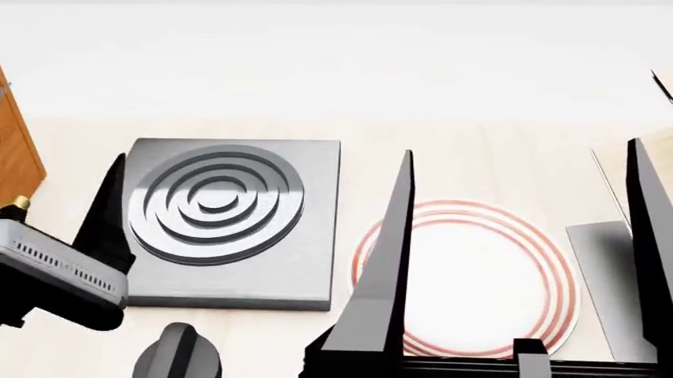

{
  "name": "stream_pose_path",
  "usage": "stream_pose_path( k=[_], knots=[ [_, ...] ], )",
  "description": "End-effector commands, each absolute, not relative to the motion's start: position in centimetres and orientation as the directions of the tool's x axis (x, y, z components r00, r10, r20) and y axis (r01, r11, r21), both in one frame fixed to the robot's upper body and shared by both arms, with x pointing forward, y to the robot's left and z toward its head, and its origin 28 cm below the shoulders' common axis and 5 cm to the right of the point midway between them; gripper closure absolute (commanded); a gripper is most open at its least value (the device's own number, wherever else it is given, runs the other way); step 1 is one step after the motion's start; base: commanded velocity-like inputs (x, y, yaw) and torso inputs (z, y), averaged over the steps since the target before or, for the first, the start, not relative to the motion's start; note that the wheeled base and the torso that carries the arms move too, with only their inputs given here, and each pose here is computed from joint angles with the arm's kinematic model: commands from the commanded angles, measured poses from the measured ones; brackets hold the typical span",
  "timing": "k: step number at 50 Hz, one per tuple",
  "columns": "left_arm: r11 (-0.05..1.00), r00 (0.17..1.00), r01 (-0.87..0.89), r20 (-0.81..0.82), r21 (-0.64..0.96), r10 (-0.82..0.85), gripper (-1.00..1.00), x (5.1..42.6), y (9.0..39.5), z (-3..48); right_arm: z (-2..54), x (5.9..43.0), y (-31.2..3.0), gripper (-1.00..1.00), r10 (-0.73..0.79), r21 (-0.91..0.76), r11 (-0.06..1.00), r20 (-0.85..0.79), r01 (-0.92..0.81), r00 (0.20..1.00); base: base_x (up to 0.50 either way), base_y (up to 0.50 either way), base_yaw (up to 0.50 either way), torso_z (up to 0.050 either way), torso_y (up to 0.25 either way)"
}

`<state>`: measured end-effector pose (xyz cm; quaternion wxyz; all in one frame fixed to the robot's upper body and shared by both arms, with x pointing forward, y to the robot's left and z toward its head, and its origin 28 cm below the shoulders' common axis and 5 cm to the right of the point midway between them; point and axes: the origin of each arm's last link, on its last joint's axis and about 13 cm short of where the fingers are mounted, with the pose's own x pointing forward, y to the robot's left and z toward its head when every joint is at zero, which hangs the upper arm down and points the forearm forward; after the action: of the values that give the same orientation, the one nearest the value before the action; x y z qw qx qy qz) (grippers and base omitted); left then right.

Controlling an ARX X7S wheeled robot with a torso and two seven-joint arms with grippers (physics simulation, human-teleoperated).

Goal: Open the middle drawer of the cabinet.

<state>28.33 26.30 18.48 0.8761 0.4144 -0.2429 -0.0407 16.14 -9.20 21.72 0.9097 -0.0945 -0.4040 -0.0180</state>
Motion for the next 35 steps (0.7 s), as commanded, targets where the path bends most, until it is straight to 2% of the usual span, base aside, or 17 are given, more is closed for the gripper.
stream_pose_path(
  k=[1, 21, 35],
  knots=[
    [0.519, 0.918, -0.137, 0.305, 0.844, -0.253, -1.0, 31.6, 28.3, 17.2, 21.7, 16.1, -9.2, -1.0, 0.044, -0.155, 0.982, 0.739, 0.106, 0.672, 0.0, 0.0, 0.0, 0.0, 0.0],
    [0.41, 0.952, -0.069, 0.183, 0.909, -0.244, -1.0, 35.6, 29.7, 15.3, 21.7, 16.2, -9.3, -1.0, 0.049, -0.158, 0.982, 0.736, 0.101, 0.676, 0.0, 0.0, 0.0, 0.0, 0.0],
    [0.259, 0.978, -0.094, 0.137, 0.961, -0.155, -1.0, 38.7, 32.8, 13.9, 21.7, 16.2, -9.3, -1.0, 0.051, -0.16, 0.982, 0.733, 0.1, 0.678, 0.0, 0.0, 0.0, 0.0, 0.0]
  ],
)
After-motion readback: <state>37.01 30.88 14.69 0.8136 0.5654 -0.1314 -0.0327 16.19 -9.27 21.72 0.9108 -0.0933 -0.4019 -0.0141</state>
